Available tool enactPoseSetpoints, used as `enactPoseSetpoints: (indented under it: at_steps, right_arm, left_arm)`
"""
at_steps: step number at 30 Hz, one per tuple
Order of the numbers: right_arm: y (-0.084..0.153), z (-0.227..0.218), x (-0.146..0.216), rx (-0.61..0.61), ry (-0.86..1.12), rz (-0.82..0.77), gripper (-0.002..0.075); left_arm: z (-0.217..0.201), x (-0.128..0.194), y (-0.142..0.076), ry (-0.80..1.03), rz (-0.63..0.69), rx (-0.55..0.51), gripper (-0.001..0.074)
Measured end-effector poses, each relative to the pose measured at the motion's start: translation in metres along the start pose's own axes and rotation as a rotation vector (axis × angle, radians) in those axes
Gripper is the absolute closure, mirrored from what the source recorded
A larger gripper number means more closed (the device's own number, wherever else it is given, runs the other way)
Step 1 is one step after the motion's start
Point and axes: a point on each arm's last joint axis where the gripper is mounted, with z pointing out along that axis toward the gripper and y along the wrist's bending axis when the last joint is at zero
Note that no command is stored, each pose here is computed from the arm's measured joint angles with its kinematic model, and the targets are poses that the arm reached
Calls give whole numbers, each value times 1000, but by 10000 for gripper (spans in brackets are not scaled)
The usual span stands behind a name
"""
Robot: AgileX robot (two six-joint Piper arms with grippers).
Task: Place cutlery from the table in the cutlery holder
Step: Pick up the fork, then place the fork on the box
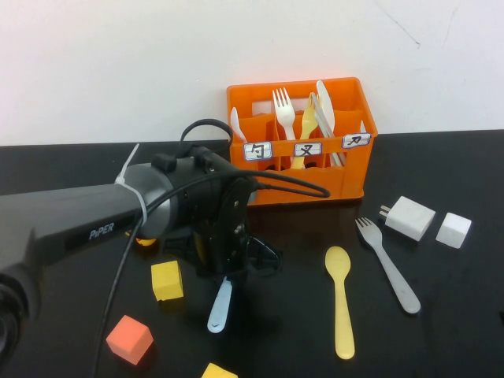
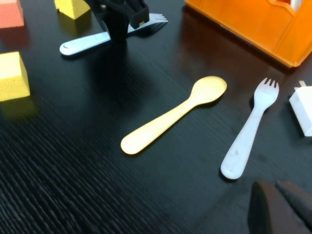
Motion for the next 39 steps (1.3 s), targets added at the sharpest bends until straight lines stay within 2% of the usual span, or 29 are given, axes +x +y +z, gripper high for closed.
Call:
enactPoseSetpoints:
  at_steps: [9,15,18,29,39]
  right_arm:
    - [0,0,0,0,0,0,728]
    - [0,0,0,0,0,0,728]
    - [0,0,0,0,0,0,728]
    - [0,0,0,0,0,0,728]
    - [0,0,0,0,0,0,728]
  left_arm:
    - [-4,0,-1,-8,-1,-1,629]
    - [-18,6,0,-1,-23,22,629]
    - [-40,7,2,-19,-39,46,629]
    - [-117,8,10,-220,-35,162,629]
    - [-139,-12,0,-509,-38,330,629]
